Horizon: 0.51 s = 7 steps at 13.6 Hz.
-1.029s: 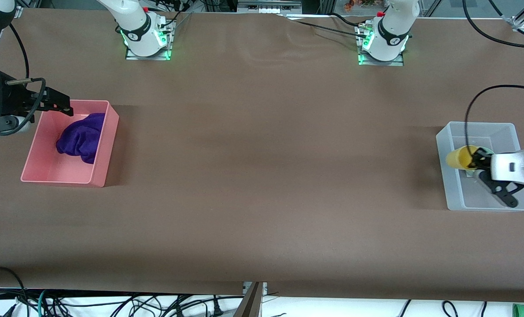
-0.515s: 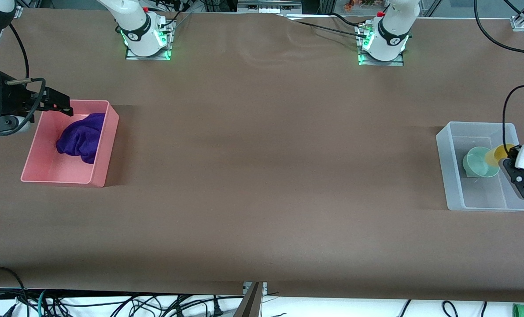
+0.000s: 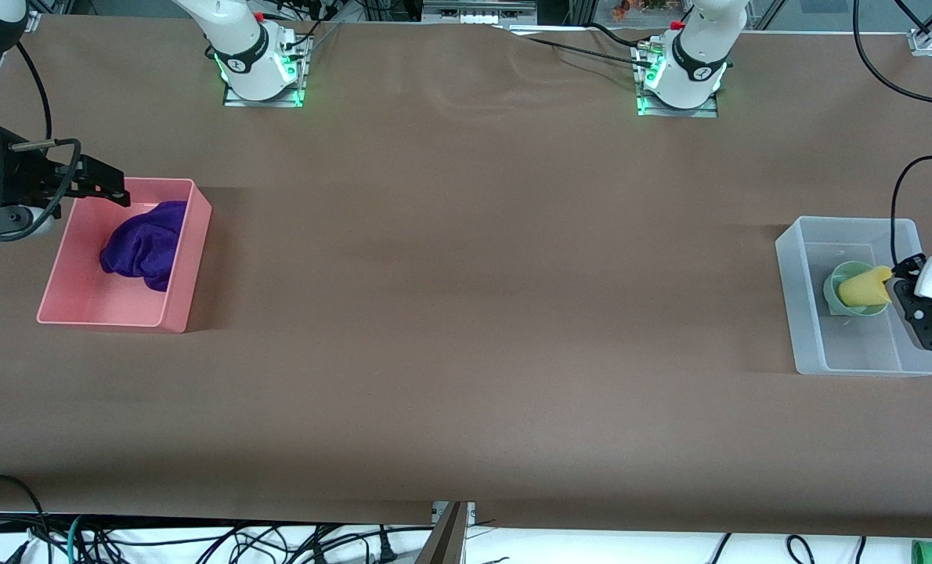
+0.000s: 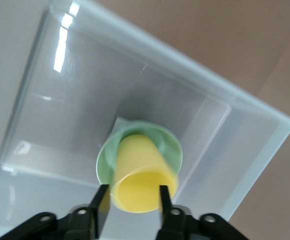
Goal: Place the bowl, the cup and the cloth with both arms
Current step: 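Open the left gripper and release the cup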
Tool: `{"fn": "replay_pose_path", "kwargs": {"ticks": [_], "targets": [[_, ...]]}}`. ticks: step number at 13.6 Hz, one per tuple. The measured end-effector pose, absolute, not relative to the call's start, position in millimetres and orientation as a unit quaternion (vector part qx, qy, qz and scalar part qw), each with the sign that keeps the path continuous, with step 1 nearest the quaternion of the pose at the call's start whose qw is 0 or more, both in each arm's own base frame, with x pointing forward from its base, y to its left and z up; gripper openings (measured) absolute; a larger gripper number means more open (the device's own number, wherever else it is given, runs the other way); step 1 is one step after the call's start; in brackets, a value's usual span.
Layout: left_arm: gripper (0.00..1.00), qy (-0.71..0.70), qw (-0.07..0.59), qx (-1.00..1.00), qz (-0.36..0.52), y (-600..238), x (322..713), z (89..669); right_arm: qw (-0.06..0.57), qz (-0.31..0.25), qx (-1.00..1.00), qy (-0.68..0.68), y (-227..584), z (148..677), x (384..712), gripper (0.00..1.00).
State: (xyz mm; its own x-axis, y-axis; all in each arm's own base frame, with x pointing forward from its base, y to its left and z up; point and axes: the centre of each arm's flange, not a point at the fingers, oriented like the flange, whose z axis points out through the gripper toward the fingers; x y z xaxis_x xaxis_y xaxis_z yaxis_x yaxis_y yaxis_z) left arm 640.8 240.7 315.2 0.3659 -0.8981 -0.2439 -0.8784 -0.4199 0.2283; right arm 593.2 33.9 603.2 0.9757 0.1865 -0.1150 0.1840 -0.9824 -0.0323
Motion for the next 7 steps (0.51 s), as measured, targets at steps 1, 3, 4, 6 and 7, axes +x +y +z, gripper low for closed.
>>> {"fn": "replay_pose_path", "kwargs": {"ticks": [1,3,4,6,7], "targets": [[0.65,-0.540,0.031,0.826,-0.157,221,647,325,0.011,0.059,-0.994,-0.093,34,603,593,1.00],[0.85,-0.525,0.024,0.838,-0.143,173,658,350,0.011,0.059,-0.994,-0.093,34,603,593,1.00],[0.93,-0.511,0.017,0.849,-0.135,150,662,365,0.011,0.059,-0.994,-0.093,34,603,593,1.00],[1.00,-0.459,0.008,0.880,-0.119,112,664,393,0.011,0.059,-0.994,-0.093,34,603,593,1.00],[1.00,-0.422,0.012,0.899,-0.116,97,662,404,0.011,0.059,-0.994,-0.093,34,603,593,1.00]]}}
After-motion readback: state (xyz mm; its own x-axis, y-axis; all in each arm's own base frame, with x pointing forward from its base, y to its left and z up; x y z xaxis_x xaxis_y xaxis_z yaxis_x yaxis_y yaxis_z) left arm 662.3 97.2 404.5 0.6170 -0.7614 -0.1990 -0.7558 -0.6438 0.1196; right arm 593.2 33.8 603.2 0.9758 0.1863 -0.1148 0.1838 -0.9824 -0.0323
